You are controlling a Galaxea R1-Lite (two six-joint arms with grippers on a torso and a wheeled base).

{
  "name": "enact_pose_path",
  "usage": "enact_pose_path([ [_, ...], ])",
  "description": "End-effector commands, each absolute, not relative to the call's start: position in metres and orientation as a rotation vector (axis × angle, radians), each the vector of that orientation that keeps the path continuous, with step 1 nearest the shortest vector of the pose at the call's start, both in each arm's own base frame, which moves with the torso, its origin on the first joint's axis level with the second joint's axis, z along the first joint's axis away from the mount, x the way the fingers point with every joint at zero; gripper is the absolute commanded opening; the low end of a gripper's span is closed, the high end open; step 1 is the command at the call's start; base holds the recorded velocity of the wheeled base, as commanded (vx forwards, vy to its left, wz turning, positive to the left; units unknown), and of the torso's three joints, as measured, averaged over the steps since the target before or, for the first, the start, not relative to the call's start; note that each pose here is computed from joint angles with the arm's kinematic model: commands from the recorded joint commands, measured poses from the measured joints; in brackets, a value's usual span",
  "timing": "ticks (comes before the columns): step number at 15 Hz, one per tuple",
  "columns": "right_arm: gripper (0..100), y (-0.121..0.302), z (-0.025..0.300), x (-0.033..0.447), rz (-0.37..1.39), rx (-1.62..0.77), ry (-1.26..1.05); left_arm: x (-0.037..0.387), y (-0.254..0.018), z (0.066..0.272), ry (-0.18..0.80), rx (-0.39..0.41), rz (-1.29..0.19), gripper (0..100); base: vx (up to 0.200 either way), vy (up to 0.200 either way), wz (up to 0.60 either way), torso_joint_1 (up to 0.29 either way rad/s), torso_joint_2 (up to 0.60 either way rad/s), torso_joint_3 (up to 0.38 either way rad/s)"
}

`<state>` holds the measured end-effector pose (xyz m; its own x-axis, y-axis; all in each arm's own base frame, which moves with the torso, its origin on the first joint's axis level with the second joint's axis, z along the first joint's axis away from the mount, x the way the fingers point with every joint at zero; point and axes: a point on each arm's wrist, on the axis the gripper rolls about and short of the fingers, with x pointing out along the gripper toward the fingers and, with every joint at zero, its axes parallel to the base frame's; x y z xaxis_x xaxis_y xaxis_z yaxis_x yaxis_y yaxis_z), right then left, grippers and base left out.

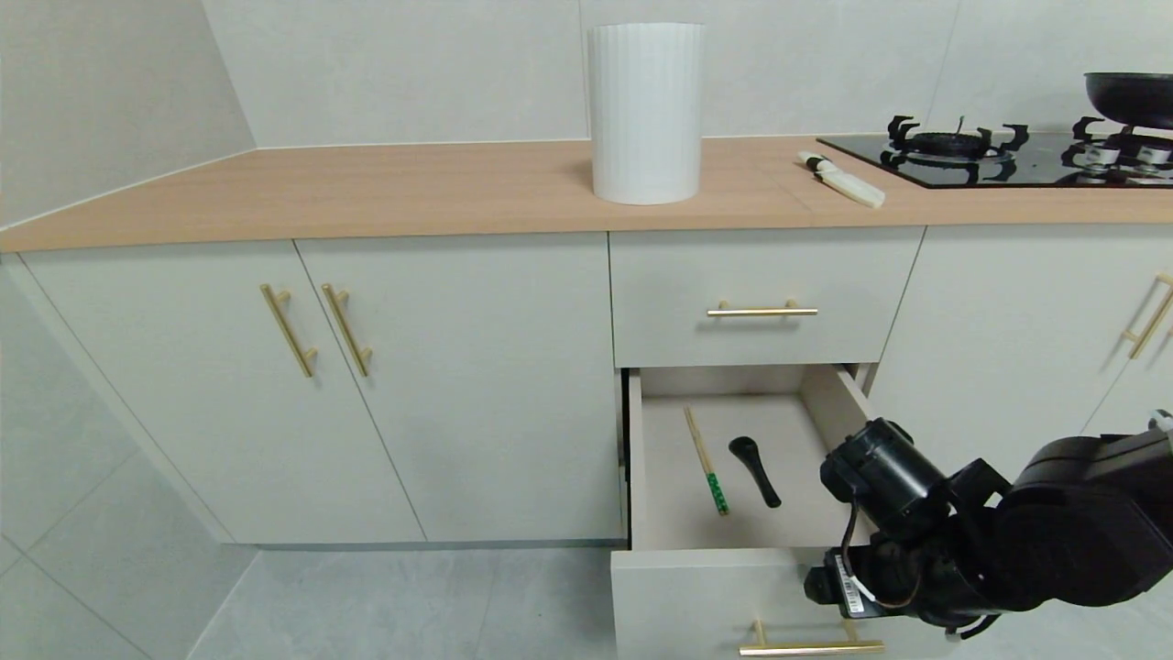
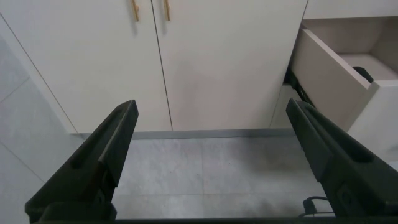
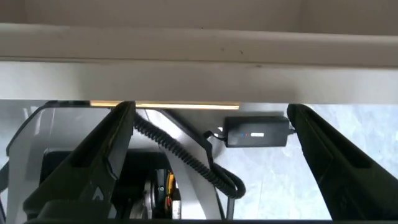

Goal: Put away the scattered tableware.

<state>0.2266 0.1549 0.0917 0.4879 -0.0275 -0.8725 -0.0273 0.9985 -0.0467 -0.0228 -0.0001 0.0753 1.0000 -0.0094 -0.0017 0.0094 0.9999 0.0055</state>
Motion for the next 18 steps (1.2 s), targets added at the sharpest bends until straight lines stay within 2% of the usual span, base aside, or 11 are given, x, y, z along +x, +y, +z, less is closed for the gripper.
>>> enact_pose_path([
  [1,100,0.152,0.09,0.23,-0.025,-0.058,1.061,-0.023,0.0,0.075,0.003,0.006,-0.009,100,0.0,0.0,0.0,0.0,0.0,0.0],
  [10,100,0.159,0.085,0.262,-0.042,-0.068,0.974,-0.023,0.0,0.075,0.003,0.005,-0.009,100,0.0,0.0,0.0,0.0,0.0,0.0],
  [18,100,0.181,0.073,0.341,-0.031,-0.052,0.865,-0.023,0.0,0.075,0.003,0.005,-0.009,100,0.0,0.0,0.0,0.0,0.0,0.0],
])
